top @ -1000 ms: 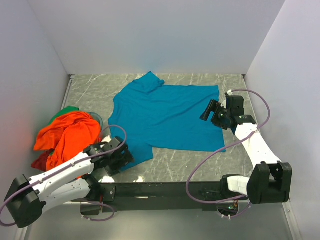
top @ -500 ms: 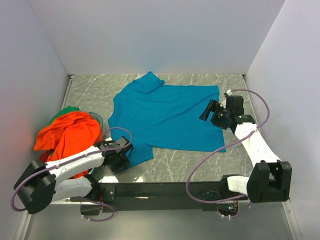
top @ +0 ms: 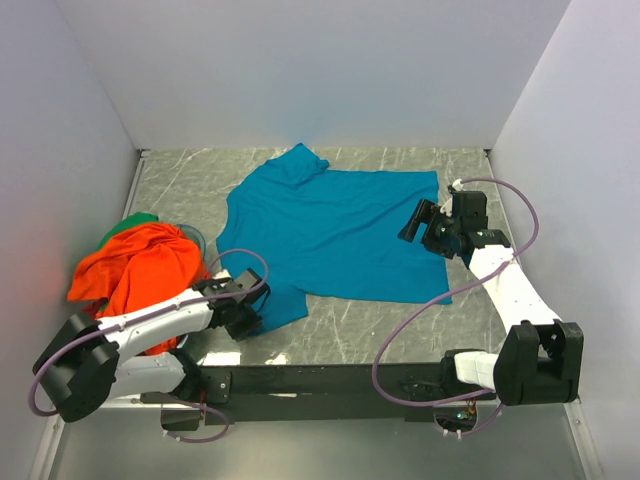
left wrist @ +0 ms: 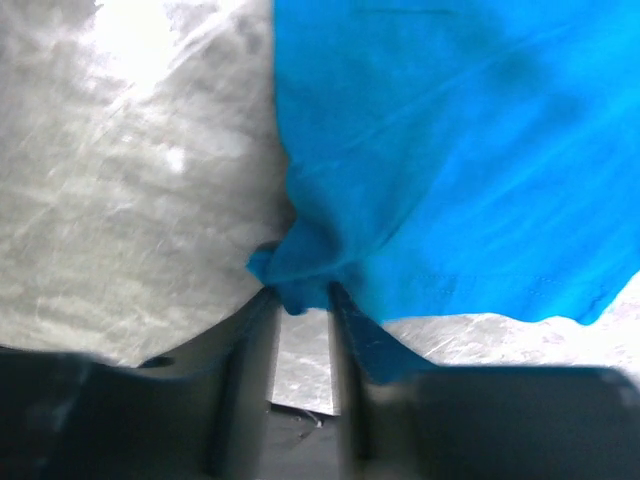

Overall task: Fold and stack the t-shirts
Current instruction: Fold the tshirt

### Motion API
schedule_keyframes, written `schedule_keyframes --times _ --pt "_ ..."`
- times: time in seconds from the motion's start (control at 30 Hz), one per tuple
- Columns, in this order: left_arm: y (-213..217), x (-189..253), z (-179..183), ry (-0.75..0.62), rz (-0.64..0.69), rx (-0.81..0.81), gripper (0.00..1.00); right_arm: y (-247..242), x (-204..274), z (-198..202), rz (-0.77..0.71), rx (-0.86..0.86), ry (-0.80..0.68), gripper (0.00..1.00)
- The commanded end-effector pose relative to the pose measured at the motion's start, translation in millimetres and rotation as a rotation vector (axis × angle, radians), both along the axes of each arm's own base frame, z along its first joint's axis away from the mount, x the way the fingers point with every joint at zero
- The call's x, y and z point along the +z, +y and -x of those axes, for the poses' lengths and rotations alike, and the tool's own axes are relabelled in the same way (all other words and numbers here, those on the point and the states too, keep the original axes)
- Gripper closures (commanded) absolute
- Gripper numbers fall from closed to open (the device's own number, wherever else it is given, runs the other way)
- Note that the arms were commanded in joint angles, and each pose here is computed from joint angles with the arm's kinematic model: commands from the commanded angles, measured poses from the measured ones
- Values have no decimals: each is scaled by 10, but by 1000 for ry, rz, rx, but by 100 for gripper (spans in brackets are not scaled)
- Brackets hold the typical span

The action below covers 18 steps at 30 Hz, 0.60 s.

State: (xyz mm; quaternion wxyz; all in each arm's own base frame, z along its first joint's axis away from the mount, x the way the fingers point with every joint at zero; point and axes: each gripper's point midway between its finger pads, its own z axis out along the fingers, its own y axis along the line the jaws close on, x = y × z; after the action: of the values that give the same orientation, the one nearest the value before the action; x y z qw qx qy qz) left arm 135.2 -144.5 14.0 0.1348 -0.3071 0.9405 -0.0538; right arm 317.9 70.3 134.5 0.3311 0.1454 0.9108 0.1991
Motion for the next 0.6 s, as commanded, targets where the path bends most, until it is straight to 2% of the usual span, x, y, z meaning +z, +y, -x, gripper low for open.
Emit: schedule_keyframes --times 0.0,0.07,0.1,0.13,0.33,0.57 --pt "47 -131 -40 -6 -33 -5 70 28 8 -35 2 18 -26 6" --pt "38 -145 -30 4 -32 -10 82 21 8 -33 2 14 -27 6" --pt "38 -148 -22 9 -32 -11 95 23 -13 -25 3 15 -23 6" --pt "29 -145 -16 12 -27 -12 99 15 -17 -20 5 12 -23 6" --pt "-57 -53 39 10 40 -54 99 -22 -192 95 16 -15 45 6" --pt "15 -48 308 69 73 -45 99 -108 -184 187 25 -89 33 6"
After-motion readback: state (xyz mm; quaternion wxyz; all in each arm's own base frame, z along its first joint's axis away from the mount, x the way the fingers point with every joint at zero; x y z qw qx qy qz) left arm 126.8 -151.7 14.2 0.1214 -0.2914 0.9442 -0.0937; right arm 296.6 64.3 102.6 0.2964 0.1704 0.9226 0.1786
